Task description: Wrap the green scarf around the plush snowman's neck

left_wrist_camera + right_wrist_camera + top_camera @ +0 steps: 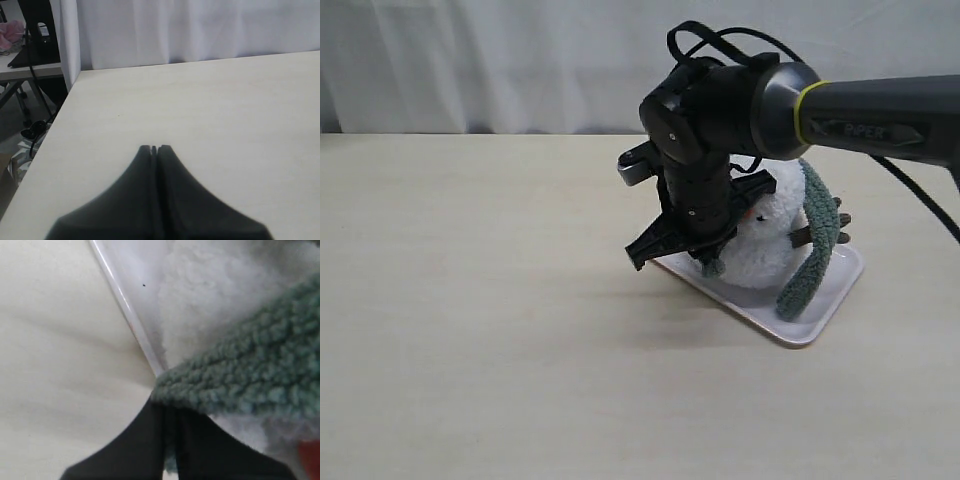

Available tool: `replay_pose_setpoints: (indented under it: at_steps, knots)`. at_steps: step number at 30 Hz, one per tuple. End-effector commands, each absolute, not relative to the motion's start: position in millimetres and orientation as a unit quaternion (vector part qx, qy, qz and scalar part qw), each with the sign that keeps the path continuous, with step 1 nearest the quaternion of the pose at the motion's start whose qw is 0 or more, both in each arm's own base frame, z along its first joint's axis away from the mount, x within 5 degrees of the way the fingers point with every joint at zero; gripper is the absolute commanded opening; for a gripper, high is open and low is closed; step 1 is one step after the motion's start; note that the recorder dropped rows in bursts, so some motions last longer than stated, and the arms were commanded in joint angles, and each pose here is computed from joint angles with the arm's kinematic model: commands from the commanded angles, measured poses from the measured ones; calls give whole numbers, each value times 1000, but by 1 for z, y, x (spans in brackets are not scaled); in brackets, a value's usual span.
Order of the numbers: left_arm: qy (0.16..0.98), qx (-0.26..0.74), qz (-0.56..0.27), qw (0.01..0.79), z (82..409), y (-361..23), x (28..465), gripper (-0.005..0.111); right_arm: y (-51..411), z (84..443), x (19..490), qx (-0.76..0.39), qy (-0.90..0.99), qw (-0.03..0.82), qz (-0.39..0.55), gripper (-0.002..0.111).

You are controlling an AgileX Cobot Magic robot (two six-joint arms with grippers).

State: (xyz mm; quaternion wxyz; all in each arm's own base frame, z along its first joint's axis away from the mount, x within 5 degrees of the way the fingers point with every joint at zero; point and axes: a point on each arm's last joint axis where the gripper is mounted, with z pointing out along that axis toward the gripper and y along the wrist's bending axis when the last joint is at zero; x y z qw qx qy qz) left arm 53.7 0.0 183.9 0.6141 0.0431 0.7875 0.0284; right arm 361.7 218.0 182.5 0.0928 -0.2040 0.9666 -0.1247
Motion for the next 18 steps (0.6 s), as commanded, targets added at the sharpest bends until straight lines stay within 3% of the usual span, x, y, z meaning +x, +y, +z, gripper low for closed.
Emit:
replay_pose_setpoints:
  at_steps: [1, 9, 12, 18]
  knots:
    - [784, 43, 31, 619, 184, 0, 54, 0, 220, 177, 365, -213, 964, 101, -122, 13]
    - [784, 43, 31, 619, 184, 0, 54, 0, 217, 188, 362, -217, 963, 94, -129, 54]
    - [784, 43, 31, 619, 184, 0, 54, 0, 216, 204, 359, -213, 964, 107, -121, 59]
    - [784, 43, 31, 619, 184, 0, 54, 0, 213, 248, 343, -224, 963, 128, -74, 60]
